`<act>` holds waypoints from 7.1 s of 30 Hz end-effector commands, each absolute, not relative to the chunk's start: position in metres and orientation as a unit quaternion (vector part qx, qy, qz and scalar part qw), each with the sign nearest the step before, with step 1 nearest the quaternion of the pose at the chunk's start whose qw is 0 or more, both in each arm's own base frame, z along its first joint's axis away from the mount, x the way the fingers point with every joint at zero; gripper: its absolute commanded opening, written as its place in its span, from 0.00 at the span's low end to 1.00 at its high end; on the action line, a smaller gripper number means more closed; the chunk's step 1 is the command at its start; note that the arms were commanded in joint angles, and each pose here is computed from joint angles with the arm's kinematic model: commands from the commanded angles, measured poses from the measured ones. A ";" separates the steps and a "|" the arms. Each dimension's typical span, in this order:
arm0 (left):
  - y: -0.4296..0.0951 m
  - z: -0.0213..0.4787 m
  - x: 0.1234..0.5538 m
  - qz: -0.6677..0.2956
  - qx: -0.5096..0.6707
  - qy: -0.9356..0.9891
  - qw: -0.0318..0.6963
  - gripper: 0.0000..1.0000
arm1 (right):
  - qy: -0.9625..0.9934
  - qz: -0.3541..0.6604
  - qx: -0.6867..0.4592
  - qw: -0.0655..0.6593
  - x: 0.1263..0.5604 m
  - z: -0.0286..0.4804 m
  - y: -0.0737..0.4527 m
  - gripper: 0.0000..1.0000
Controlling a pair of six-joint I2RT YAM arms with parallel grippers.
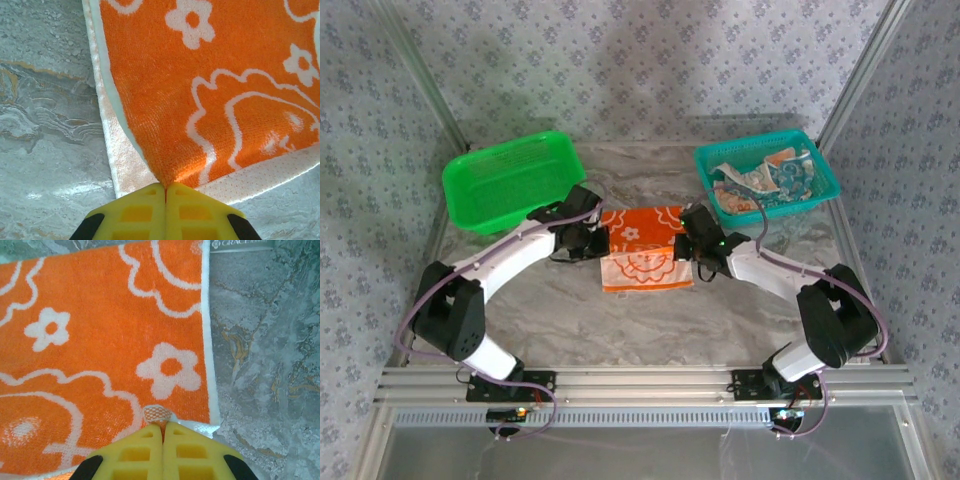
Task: Fold and stack the towels
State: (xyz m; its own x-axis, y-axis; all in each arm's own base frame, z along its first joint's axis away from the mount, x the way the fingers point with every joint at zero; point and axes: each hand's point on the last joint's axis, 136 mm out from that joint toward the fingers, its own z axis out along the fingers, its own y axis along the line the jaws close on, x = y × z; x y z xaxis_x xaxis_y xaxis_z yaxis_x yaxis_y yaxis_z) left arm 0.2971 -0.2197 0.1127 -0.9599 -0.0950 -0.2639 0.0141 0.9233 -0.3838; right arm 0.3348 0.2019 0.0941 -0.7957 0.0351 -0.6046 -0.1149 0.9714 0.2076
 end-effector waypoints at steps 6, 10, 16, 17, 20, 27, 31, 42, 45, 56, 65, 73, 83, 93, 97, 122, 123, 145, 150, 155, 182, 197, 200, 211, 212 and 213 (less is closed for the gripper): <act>-0.219 0.116 0.290 -0.194 -0.024 0.969 0.150 0.00 | 0.941 0.099 -0.008 0.324 0.329 0.090 0.194 0.00; -0.218 0.112 0.286 -0.192 -0.022 0.970 0.147 0.00 | 0.943 0.097 -0.009 0.317 0.324 0.083 0.193 0.00; -0.217 0.102 0.279 -0.188 -0.024 0.972 0.139 0.00 | 0.947 0.095 -0.009 0.307 0.316 0.072 0.193 0.00; -0.218 0.101 0.278 -0.189 -0.024 0.972 0.139 0.00 | 0.947 0.095 -0.010 0.306 0.315 0.070 0.193 0.00; -0.219 0.096 0.276 -0.187 -0.022 0.973 0.136 0.00 | 0.948 0.095 -0.012 0.302 0.314 0.065 0.195 0.00; -0.221 0.083 0.267 -0.181 -0.017 0.976 0.123 0.00 | 0.952 0.095 -0.017 0.292 0.306 0.057 0.199 0.06; -0.224 0.083 0.258 -0.185 -0.006 0.976 0.118 0.16 | 0.952 0.097 -0.020 0.288 0.298 0.058 0.201 0.33; -0.216 0.076 0.236 -0.169 0.000 0.980 0.103 0.36 | 0.959 0.089 0.009 0.268 0.277 0.062 0.183 0.48; -0.216 0.071 0.242 -0.165 -0.005 0.981 0.099 0.34 | 0.960 0.101 0.020 0.262 0.280 0.063 0.182 0.47; -0.222 0.052 0.251 -0.157 -0.012 0.984 0.083 0.22 | 0.970 0.105 0.032 0.218 0.273 0.039 0.174 0.37; -0.213 0.034 0.244 -0.130 -0.026 0.989 0.062 0.21 | 0.972 0.113 0.027 0.205 0.275 0.027 0.175 0.30; -0.206 0.025 0.238 -0.110 -0.029 0.992 0.049 0.14 | 0.978 0.105 0.028 0.177 0.266 0.011 0.170 0.22; -0.210 0.027 0.241 -0.121 -0.028 0.991 0.053 0.01 | 0.975 0.118 0.026 0.187 0.270 0.020 0.176 0.15; -0.207 0.059 0.249 -0.119 -0.024 0.989 0.087 0.00 | 0.970 0.118 0.028 0.211 0.278 0.043 0.177 0.04; -0.207 0.068 0.248 -0.124 -0.024 0.988 0.094 0.00 | 0.969 0.120 0.027 0.215 0.279 0.048 0.178 0.01; -0.203 0.106 0.232 -0.149 -0.035 0.982 0.113 0.00 | 0.960 0.125 0.022 0.250 0.265 0.083 0.175 0.00; -0.203 0.109 0.233 -0.149 -0.036 0.981 0.115 0.00 | 0.959 0.125 0.024 0.254 0.267 0.087 0.175 0.00; -0.201 0.081 0.210 -0.152 -0.035 0.985 0.079 0.00 | 0.966 0.126 0.020 0.223 0.250 0.062 0.184 0.00; -0.198 0.057 0.204 -0.136 -0.029 0.988 0.058 0.00 | 0.972 0.118 0.013 0.203 0.245 0.043 0.186 0.00; -0.199 0.041 0.199 -0.132 -0.024 0.990 0.041 0.00 | 0.976 0.114 0.008 0.186 0.240 0.028 0.187 0.00; -0.197 0.155 0.259 -0.135 -0.017 0.978 0.155 0.00 | 0.951 0.139 -0.018 0.274 0.282 0.135 0.191 0.00; -0.189 0.196 0.262 -0.155 -0.027 0.969 0.190 0.00 | 0.937 0.153 -0.008 0.314 0.290 0.169 0.187 0.00; -0.188 0.198 0.260 -0.158 -0.031 0.968 0.193 0.00 | 0.936 0.155 -0.004 0.317 0.289 0.171 0.186 0.00; -0.193 0.161 0.244 -0.169 -0.040 0.973 0.154 0.00 | 0.946 0.149 -0.003 0.288 0.279 0.139 0.187 0.00; -0.195 0.156 0.242 -0.172 -0.039 0.973 0.149 0.00 | 0.947 0.148 -0.005 0.284 0.278 0.134 0.188 0.00; -0.197 0.150 0.240 -0.173 -0.039 0.974 0.143 0.00 | 0.949 0.145 -0.006 0.279 0.276 0.128 0.188 0.00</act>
